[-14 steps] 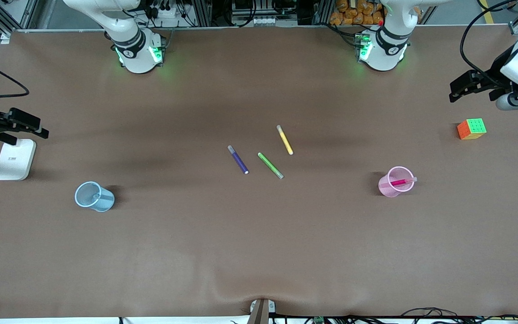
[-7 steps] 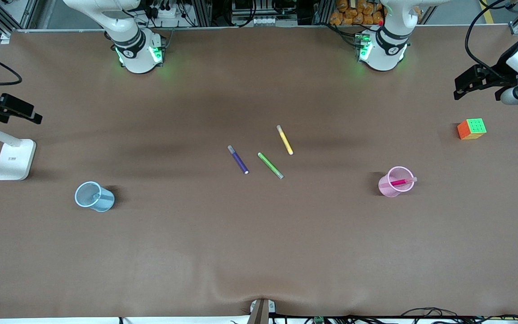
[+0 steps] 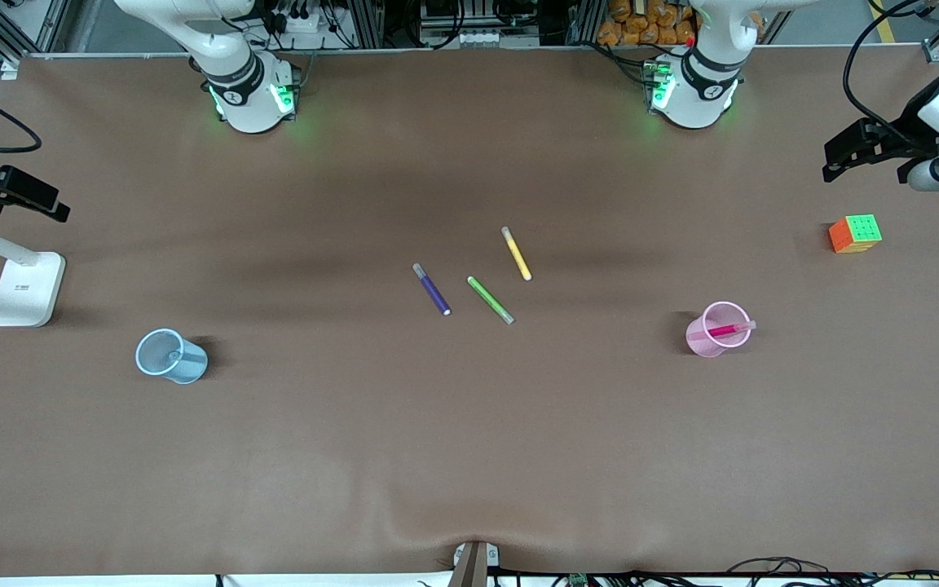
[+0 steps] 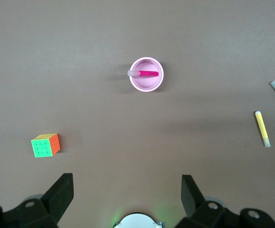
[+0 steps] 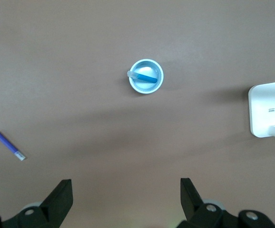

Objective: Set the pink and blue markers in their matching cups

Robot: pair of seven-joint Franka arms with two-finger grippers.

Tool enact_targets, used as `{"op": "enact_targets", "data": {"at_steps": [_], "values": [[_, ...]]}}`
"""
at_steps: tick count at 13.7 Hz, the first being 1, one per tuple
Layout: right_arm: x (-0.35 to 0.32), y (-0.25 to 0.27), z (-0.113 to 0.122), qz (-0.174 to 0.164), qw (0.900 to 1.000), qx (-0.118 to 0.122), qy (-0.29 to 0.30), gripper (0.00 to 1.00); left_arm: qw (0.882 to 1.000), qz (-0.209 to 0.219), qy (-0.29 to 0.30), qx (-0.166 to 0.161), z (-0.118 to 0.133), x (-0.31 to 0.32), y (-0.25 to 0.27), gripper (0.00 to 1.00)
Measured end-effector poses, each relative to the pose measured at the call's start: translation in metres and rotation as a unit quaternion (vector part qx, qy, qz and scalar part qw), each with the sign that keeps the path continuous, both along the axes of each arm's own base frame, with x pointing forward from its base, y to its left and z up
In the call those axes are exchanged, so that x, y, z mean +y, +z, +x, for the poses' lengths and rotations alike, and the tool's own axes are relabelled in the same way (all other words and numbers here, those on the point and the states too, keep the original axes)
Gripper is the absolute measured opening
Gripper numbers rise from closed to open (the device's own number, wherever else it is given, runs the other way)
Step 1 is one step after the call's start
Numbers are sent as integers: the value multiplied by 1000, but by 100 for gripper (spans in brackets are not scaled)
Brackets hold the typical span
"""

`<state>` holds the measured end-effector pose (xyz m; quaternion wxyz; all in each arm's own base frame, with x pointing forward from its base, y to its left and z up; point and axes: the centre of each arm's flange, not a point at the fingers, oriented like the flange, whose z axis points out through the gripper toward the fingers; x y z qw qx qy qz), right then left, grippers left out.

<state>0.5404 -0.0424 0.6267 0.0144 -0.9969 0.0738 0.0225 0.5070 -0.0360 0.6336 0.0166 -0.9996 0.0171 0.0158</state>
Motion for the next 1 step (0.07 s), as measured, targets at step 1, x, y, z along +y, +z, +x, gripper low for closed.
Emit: {"op": "enact_targets", "data": {"at_steps": [1], "values": [[-2, 2, 0, -10, 1000, -2, 0, 100, 1000, 0, 0, 0, 0, 0, 0, 100]]}}
